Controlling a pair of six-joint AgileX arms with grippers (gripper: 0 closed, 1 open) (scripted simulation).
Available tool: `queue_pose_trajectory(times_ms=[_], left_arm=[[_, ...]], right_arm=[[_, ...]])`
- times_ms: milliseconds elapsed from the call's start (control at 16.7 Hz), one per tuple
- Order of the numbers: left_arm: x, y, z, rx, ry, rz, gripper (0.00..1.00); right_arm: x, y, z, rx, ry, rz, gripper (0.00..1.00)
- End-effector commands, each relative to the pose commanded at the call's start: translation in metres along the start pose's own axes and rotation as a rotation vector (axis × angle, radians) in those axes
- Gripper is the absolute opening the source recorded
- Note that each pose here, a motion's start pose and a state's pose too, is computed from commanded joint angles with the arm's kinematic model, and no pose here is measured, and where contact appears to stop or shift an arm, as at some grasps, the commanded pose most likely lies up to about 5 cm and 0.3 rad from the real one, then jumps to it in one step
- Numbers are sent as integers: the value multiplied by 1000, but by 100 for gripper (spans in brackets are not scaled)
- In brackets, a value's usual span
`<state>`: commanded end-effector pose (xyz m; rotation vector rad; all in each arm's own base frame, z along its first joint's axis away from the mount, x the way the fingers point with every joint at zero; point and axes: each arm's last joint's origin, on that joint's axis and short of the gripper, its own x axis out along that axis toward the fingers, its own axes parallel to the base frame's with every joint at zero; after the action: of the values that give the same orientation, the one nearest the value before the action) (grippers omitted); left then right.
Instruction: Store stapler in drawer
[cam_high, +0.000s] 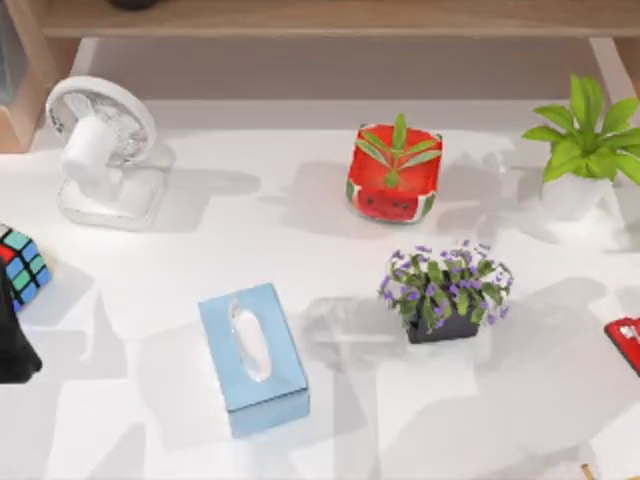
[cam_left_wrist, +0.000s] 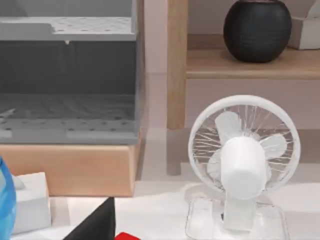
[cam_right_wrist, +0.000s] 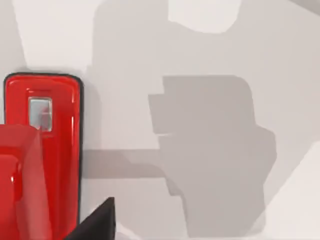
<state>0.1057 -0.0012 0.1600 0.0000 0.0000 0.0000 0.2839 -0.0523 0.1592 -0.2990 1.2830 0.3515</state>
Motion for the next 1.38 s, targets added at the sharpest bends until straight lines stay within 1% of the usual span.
queue_pose_trajectory(times_ms=[180,360,480,840,1020,1380], left_arm=[[0,0,0,0,0,0,100],[0,0,0,0,0,0,100],[0,0,0,0,0,0,100],[0,0,0,0,0,0,100],[0,0,0,0,0,0,100],[0,0,0,0,0,0,100]], right_arm=[[-10,38,22,19,144,35,100],[-19,65,35,25,235,29,100],[-22,73,38,28,259,22,100],[-21,74,37,30,261,22,100],[-5,74,35,28,263,22,100],[41,75,22,28,260,21,100]])
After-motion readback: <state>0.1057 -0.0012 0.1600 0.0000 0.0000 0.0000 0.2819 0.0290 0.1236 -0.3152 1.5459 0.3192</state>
